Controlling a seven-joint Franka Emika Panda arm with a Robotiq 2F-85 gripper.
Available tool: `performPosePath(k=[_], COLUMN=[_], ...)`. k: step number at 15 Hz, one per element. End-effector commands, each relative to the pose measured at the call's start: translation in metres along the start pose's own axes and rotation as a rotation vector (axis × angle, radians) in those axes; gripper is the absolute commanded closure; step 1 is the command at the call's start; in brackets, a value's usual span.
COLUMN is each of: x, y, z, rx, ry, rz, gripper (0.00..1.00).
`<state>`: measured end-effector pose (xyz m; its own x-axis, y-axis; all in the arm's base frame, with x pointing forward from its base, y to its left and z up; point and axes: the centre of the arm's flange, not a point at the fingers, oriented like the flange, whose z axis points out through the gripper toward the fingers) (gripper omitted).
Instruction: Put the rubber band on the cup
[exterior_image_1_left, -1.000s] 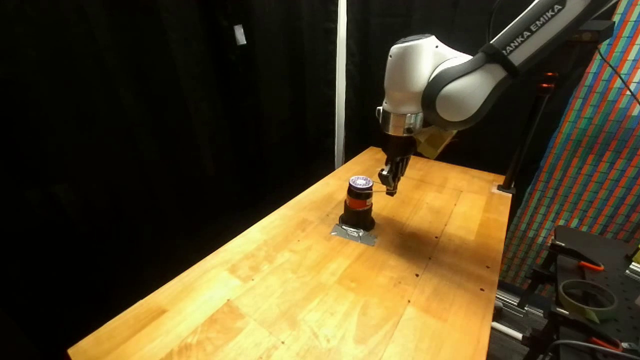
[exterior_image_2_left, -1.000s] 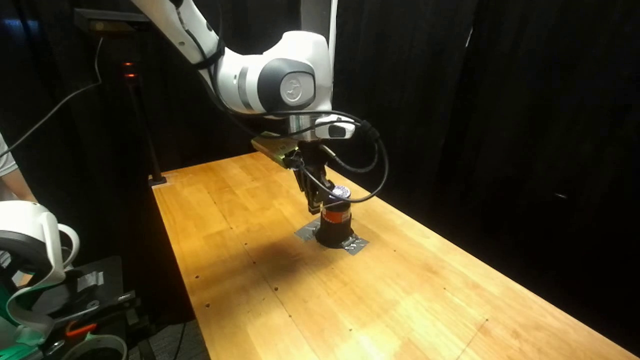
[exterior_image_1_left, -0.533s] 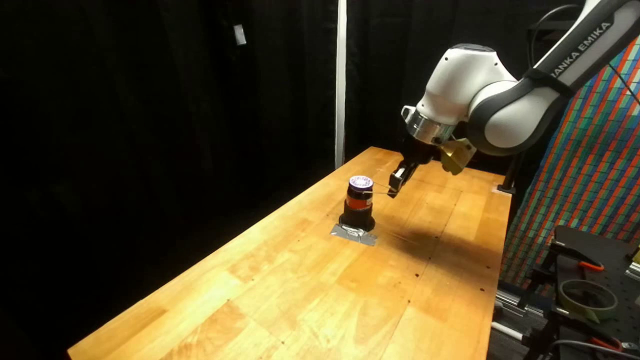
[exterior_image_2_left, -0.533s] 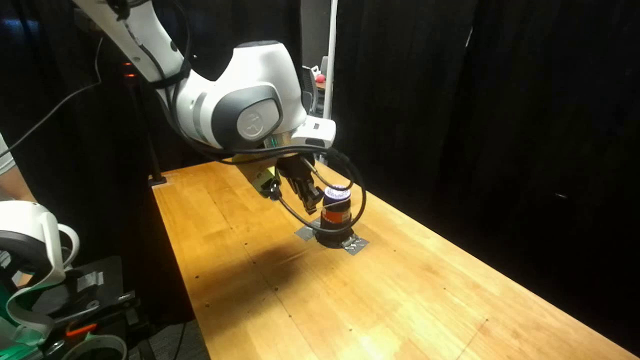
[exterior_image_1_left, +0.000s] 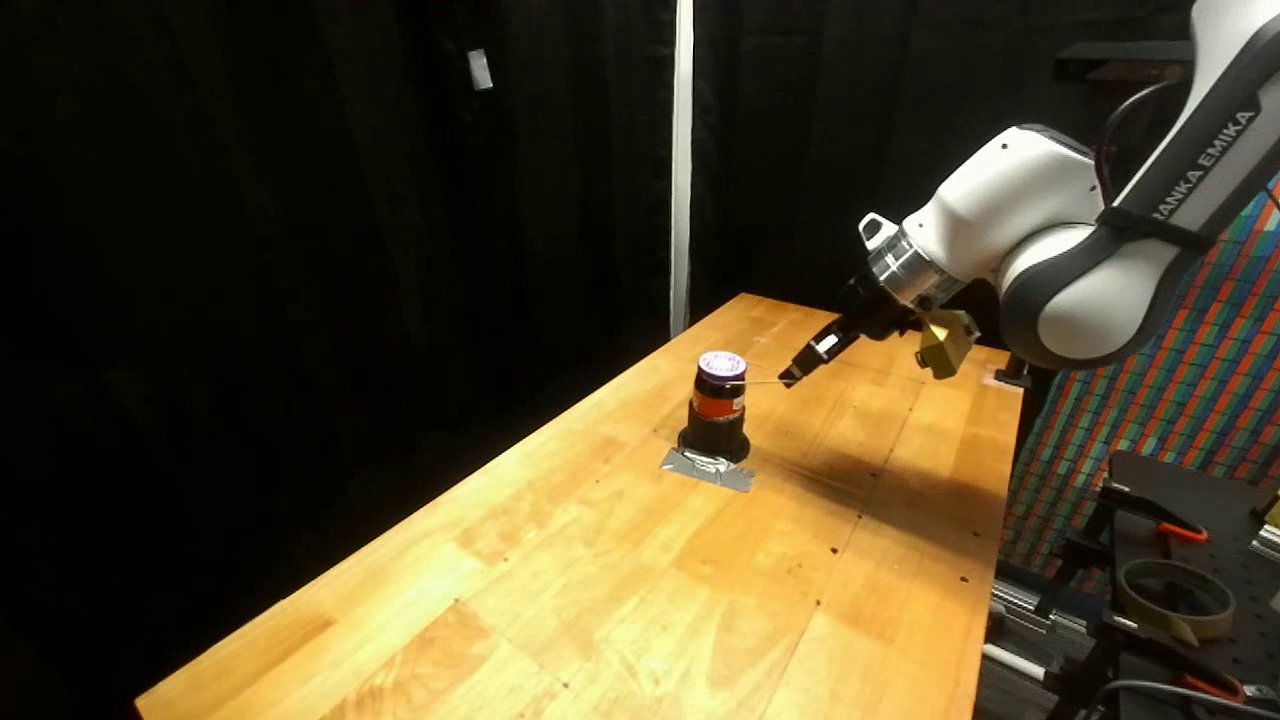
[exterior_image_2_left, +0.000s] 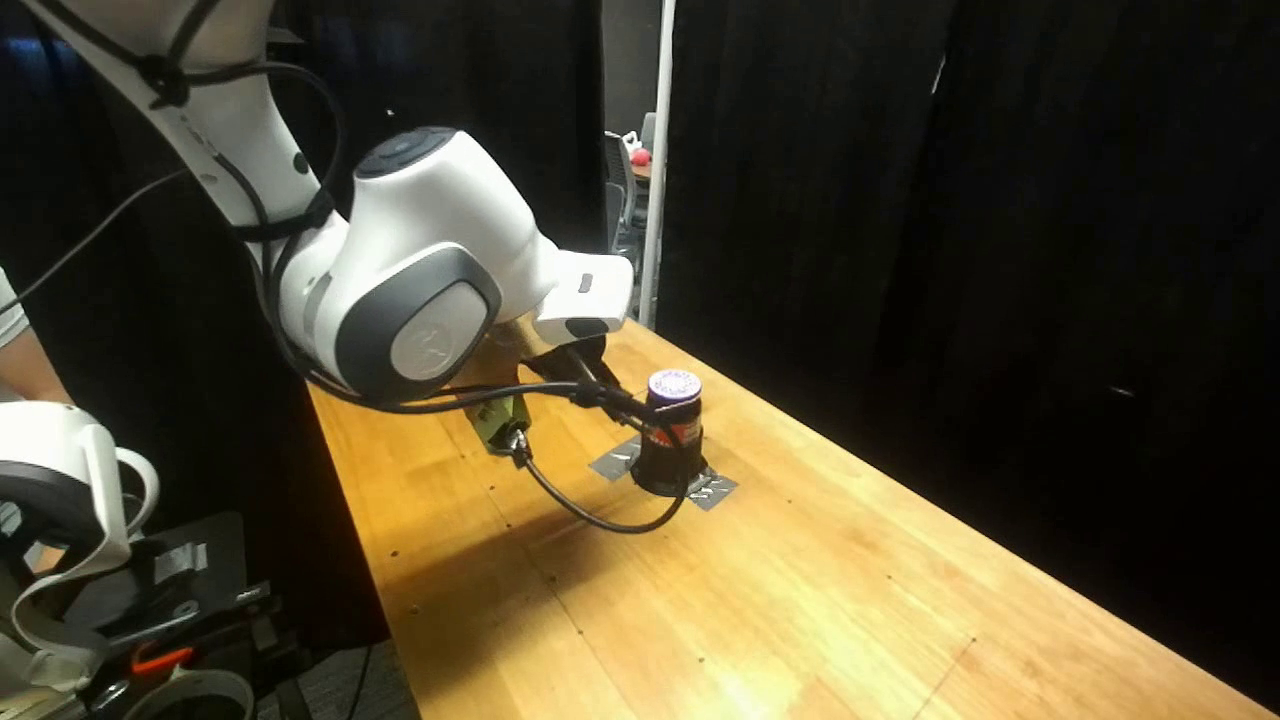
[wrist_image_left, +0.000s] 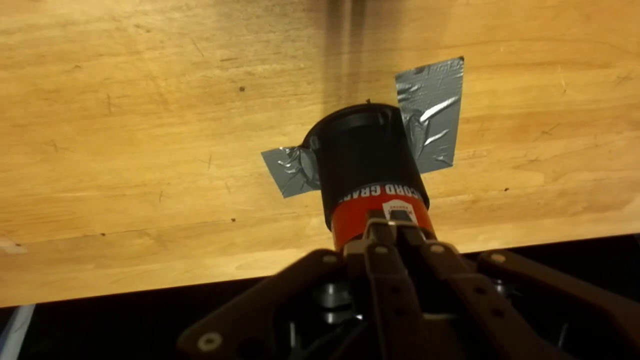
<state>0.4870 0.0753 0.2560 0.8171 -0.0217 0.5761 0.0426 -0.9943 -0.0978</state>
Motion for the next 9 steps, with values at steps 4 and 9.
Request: performPosePath(k=[4,9], x=[-0.039,-0.052], y=[0.003,-0.007], z=[-0.021,-0.026], rx=[0.028,0.072], ry=[0.188,0.231], rz=[0.008,0.017], gripper=[0.91,0.9])
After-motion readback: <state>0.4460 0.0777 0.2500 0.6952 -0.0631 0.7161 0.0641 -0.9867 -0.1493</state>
